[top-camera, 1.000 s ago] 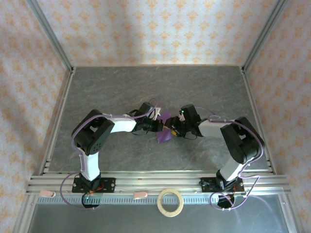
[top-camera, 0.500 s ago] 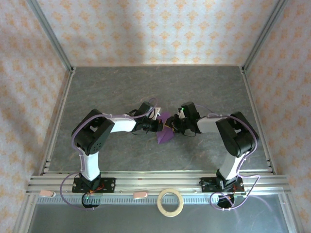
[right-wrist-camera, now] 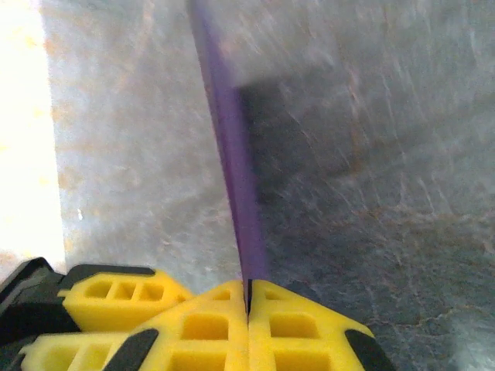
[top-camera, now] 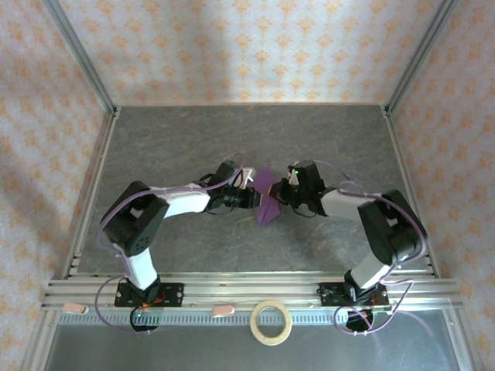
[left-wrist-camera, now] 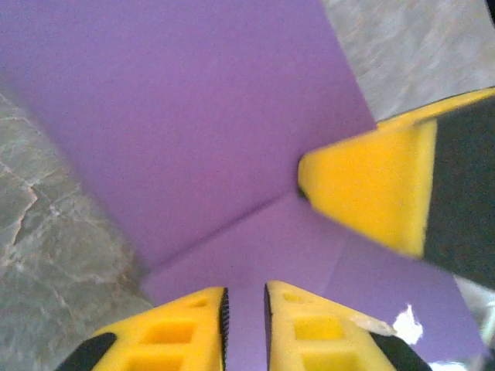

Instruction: Fold a paper plane with a square sheet of paper (pick it up from the middle)

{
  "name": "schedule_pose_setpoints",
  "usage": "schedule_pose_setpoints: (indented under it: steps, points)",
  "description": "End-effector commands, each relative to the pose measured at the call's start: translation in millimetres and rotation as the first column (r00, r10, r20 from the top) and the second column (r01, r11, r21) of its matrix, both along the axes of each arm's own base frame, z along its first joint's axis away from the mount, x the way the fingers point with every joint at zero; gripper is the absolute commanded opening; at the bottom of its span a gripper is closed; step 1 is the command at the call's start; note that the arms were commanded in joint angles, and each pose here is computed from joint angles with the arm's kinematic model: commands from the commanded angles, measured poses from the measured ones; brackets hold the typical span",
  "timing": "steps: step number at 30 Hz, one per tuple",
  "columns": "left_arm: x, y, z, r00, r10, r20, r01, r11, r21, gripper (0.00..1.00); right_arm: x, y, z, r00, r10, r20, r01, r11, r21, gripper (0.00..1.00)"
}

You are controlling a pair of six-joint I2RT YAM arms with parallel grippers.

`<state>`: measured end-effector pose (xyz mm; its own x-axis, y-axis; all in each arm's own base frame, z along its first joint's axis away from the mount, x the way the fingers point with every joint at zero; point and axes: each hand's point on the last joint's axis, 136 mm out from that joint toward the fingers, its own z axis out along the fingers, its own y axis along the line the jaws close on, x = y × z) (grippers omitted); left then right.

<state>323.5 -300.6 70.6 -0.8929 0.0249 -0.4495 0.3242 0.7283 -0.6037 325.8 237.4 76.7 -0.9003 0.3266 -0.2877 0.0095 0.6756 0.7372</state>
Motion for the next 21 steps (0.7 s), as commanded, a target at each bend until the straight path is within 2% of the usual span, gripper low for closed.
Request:
schedule_pose_setpoints:
  steps: [1,3,6,10,11,13,17,21]
  points:
    - [12.2,9.8,55.6,0.984,0.118,0.133,-0.107,0.99,-0.087,0.27,11.4,-27.3,33.7,0.975,-0.039,0.217,0.096,0.962,-0.256,0.0]
    - [15.4,28.9,72.3,0.962,0.209,0.174,-0.194,0.976,-0.101,0.29,7.1,-38.3,45.5,0.956,0.001,0.295,0.14,0.877,-0.459,0.0]
    - [17.5,66.1,83.0,0.92,0.35,0.177,-0.334,0.936,-0.116,0.3,1.0,-66.4,57.6,0.94,-0.009,0.341,0.252,0.69,-0.678,0.0]
    - [14.4,124.2,78.3,0.841,0.52,0.148,-0.509,0.854,-0.108,0.31,-5.1,-107.9,77.2,0.911,-0.065,0.407,0.395,0.417,-0.819,0.0]
    - [12.7,136.7,75.6,0.823,0.551,0.139,-0.542,0.834,-0.102,0.31,-6.8,-114.2,81.1,0.903,-0.082,0.422,0.42,0.372,-0.828,0.0]
    - [6.7,162.5,68.0,0.783,0.608,0.131,-0.603,0.794,-0.082,0.32,-8.2,-119.4,86.6,0.897,-0.094,0.431,0.437,0.32,-0.84,0.0]
    - [-5.1,203.1,58.6,0.707,0.697,0.116,-0.695,0.716,-0.063,0.32,-8.5,-109.8,76.7,0.9,-0.074,0.43,0.433,0.276,-0.858,0.0]
    - [-17.5,236.3,52.8,0.63,0.769,0.104,-0.766,0.638,-0.078,0.33,-8.6,-84.1,49.7,0.921,-0.032,0.388,0.384,0.247,-0.89,0.0]
